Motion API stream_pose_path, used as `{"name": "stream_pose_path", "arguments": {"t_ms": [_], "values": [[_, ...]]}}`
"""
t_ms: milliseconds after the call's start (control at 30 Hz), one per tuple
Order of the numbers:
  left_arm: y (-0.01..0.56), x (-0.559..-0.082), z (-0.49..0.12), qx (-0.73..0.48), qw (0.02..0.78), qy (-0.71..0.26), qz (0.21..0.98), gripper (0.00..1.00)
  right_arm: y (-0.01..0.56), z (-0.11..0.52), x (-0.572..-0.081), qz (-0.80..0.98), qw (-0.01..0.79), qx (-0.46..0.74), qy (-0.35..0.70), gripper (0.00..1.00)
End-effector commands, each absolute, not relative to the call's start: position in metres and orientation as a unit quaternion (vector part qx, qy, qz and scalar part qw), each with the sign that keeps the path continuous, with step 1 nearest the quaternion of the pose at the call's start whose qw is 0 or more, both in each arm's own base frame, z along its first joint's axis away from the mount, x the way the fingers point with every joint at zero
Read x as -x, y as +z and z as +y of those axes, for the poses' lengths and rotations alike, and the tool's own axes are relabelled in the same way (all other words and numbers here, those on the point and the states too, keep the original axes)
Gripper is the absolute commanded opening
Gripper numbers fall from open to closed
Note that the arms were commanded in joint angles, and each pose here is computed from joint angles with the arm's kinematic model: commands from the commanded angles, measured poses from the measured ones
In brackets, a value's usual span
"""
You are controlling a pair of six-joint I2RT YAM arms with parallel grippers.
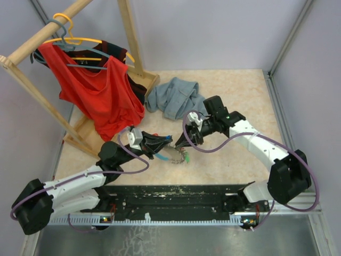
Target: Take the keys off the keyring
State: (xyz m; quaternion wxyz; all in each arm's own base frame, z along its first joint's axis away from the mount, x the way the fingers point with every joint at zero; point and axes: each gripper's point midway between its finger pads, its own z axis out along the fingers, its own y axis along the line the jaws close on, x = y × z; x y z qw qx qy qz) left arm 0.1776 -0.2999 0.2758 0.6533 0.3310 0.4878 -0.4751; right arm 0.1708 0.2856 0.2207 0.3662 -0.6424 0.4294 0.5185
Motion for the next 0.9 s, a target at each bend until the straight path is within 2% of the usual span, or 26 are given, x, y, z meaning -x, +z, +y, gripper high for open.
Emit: {"name": "stream_pose_path", "arguments": {"t_ms": [0,167,367,600,700,867], "values": [[0.312,-0.173,-0.301,-0.331,0.674,-0.489,0.444,0.0,0.246,0.293,-0.169,0.399,0.387,0.639,0.532,0.17],[0.31,-0.171,-0.308,-0.336,0.658,-0.504,0.446,0.0,0.249,0.294,-0.176,0.415,0.387,0.626,0.535,0.2],[0.309,-0.167,-0.312,-0.352,0.652,-0.509,0.438,0.0,0.245,0.298,-0.182,0.428,0.387,0.61,0.542,0.29],[0.315,-0.163,-0.312,-0.356,0.655,-0.516,0.422,0.0,0.238,0.302,-0.177,0.419,0.379,0.606,0.56,0.31],[0.317,-0.162,-0.313,-0.356,0.655,-0.518,0.42,0.0,0.239,0.304,-0.171,0.41,0.372,0.609,0.569,0.3],[0.319,-0.162,-0.313,-0.356,0.655,-0.52,0.417,0.0,0.242,0.304,-0.165,0.397,0.363,0.61,0.582,0.16]]}}
